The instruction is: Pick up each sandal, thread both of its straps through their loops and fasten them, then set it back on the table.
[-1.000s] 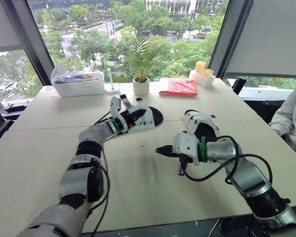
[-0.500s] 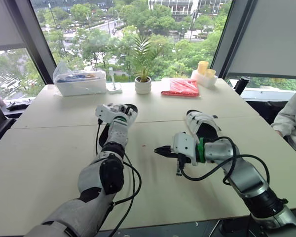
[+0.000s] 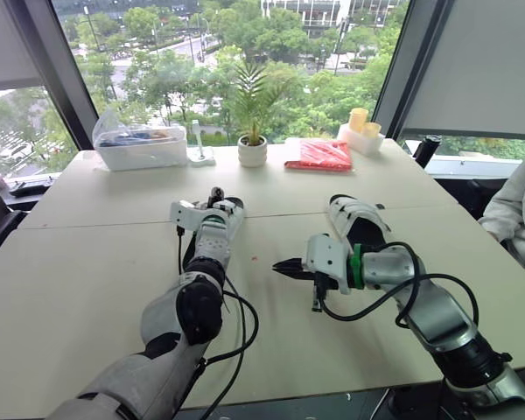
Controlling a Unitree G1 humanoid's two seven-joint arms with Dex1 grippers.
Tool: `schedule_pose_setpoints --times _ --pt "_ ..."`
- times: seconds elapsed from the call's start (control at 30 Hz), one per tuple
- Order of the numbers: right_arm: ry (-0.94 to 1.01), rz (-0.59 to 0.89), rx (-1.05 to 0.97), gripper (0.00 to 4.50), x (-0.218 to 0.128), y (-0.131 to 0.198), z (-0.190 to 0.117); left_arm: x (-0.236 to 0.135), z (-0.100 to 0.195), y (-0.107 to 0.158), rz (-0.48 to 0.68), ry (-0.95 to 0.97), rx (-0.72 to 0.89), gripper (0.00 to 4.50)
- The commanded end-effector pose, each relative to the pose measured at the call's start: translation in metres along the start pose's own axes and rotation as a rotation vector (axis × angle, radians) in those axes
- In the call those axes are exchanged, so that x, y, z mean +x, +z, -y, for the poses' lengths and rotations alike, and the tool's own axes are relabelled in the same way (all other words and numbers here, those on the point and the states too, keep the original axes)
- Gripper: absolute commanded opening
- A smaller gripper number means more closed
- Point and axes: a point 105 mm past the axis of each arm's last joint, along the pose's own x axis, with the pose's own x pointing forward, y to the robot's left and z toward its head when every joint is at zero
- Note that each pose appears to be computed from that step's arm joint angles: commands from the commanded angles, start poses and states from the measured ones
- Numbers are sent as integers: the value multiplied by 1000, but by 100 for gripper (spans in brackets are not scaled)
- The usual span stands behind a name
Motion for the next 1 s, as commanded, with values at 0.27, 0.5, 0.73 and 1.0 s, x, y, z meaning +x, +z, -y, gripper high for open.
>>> schedule_pose_setpoints --times 0.27,0.5,0.73,1.0 --pt "-10 42 -49 0 1 11 5 -22 -32 -2 -254 -114 215 447" --pt "-1 52 -61 0 5 10 7 -73 -51 34 -339 -114 314 447" --pt "-4 68 -75 0 7 11 16 -109 -38 61 -385 -206 494 447" --pt "-87 14 -38 0 -15 -10 41 -173 -17 74 -518 -469 927 447"
